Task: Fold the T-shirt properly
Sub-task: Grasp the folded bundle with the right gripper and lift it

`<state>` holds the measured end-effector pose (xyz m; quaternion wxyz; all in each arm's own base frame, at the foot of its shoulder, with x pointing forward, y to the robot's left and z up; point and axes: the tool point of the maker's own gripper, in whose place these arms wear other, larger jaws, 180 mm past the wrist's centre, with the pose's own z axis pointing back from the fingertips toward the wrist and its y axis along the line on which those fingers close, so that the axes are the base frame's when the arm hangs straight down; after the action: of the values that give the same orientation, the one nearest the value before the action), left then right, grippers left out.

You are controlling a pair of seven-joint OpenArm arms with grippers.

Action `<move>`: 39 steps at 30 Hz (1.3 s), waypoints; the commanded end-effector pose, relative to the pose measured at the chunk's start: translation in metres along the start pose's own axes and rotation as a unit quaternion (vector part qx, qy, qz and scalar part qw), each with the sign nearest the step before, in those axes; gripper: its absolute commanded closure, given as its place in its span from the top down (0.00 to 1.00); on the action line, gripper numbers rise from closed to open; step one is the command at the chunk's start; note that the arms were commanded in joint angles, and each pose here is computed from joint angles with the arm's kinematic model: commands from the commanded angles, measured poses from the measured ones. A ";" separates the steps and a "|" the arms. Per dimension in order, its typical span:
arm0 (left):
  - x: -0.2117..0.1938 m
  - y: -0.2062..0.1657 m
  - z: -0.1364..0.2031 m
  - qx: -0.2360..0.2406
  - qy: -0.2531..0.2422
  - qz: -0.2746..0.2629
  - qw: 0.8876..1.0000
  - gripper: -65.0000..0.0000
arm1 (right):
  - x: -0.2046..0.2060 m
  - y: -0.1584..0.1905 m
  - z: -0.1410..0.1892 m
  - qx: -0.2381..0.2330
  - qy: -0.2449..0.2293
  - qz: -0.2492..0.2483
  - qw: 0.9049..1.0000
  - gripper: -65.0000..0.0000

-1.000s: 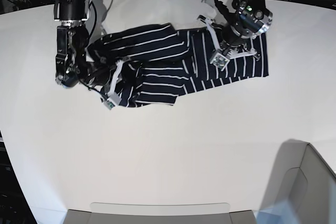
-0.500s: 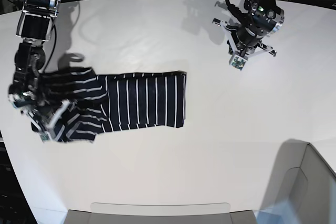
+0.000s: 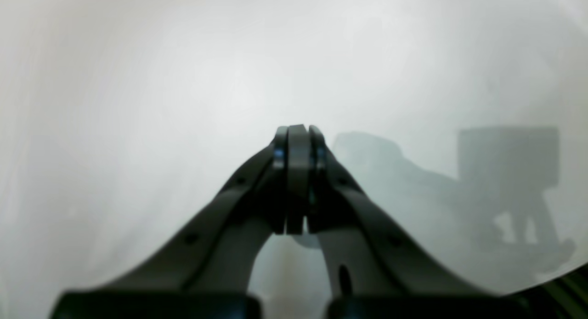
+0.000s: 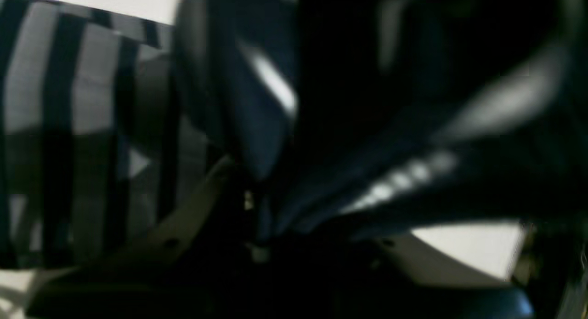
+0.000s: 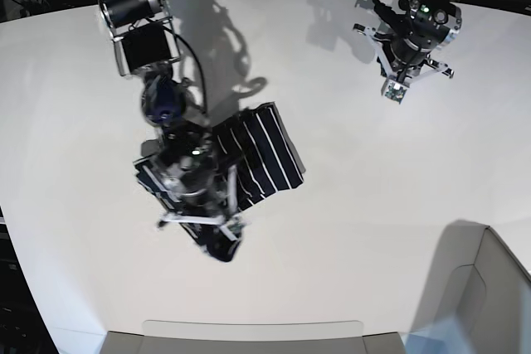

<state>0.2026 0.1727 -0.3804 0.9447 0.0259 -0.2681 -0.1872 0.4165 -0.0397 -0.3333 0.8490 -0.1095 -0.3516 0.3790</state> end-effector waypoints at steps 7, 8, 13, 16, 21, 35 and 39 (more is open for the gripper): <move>0.009 0.003 0.003 0.005 -0.019 -0.002 1.000 0.00 | 0.034 0.013 -0.006 -0.020 -0.020 0.013 1.000 0.00; 0.009 0.003 0.003 0.005 -0.019 -0.002 1.000 0.00 | 0.034 0.018 -0.007 -0.017 -0.019 0.020 0.999 0.00; 0.010 0.003 0.003 0.006 -0.020 -0.002 1.000 0.00 | 0.040 0.037 -0.005 -0.002 -0.025 0.033 0.999 0.00; 0.012 0.004 0.003 0.006 -0.022 -0.002 1.000 0.00 | 0.045 0.045 -0.004 0.004 -0.033 0.034 0.999 0.00; 0.008 0.003 -0.001 0.002 -0.016 0.001 1.000 0.00 | 0.049 0.070 0.001 0.020 -0.041 0.065 0.997 0.03; 0.008 0.003 -0.001 0.002 -0.016 0.002 1.000 0.00 | 0.091 0.143 0.056 0.132 -0.147 0.073 0.977 0.27; 0.008 0.003 -0.001 0.002 -0.016 0.002 1.000 0.00 | 0.098 0.152 0.068 0.167 -0.166 0.055 0.970 0.27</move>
<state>0.2054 0.1721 -0.3833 0.9450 0.0218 -0.2685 -0.1856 0.3229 0.1217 -0.3212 0.7748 0.0712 -0.3866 0.4951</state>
